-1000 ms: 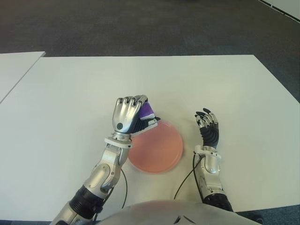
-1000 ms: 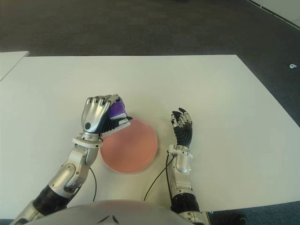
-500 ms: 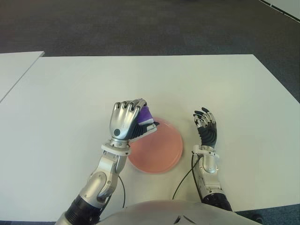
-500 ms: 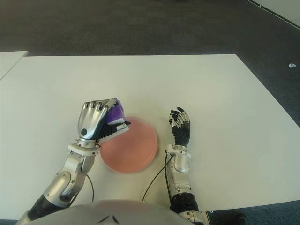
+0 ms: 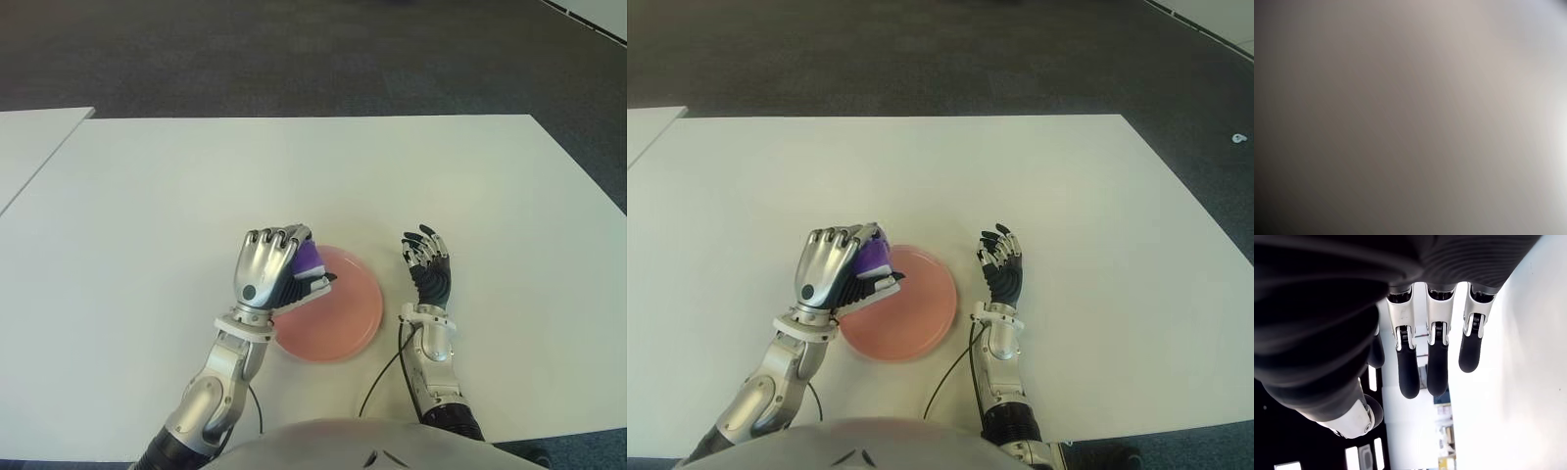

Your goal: Put the tissue paper into the plate.

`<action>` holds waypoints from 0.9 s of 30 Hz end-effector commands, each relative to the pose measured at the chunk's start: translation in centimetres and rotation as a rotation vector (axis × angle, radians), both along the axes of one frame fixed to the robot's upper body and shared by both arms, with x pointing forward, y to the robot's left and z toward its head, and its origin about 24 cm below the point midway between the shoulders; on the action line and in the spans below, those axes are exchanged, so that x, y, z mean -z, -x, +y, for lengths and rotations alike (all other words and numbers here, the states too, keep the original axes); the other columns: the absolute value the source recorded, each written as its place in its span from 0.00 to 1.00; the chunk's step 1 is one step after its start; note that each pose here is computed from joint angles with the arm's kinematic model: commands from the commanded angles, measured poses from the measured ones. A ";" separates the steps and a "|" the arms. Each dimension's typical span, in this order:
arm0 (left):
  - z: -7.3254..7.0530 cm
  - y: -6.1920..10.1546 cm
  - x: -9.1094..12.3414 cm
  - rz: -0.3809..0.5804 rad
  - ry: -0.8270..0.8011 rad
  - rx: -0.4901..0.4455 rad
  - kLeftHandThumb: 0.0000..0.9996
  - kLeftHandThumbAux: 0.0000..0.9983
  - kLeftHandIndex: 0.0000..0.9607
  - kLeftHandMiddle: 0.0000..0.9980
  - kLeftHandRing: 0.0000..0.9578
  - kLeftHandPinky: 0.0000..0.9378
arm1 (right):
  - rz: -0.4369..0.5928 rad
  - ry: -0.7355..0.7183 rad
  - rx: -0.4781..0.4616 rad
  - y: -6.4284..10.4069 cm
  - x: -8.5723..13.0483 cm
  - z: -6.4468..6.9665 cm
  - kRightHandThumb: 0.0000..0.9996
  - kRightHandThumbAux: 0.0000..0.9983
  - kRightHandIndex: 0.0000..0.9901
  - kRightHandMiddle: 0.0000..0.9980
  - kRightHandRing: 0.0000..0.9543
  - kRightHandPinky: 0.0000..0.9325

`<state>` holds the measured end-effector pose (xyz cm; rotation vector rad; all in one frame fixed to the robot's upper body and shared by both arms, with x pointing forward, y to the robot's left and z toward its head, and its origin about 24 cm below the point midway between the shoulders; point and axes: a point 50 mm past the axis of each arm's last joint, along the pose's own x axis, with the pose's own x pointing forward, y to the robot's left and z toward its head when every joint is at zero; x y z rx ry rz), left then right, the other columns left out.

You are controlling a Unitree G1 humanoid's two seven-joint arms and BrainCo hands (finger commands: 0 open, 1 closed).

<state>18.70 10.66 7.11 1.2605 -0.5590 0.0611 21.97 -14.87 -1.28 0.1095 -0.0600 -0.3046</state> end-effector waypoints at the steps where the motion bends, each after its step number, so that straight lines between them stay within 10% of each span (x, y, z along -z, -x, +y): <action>1: -0.2 0.0 0.8 0.050 -0.007 0.010 0.75 0.69 0.46 0.86 0.90 0.91 | 0.214 -0.109 0.007 2.2 3.5 2.6 0.40 0.78 0.21 0.38 0.37 0.31; 20: -1.1 0.0 1.6 0.033 0.064 0.027 0.75 0.69 0.46 0.85 0.88 0.89 | 0.209 -0.084 -0.008 2.1 3.4 2.9 0.35 0.78 0.20 0.38 0.36 0.31; 27: -1.2 -0.2 1.6 0.077 0.142 0.025 0.71 0.69 0.45 0.65 0.64 0.59 | 0.211 -0.066 -0.022 2.0 3.4 3.0 0.32 0.78 0.21 0.38 0.36 0.31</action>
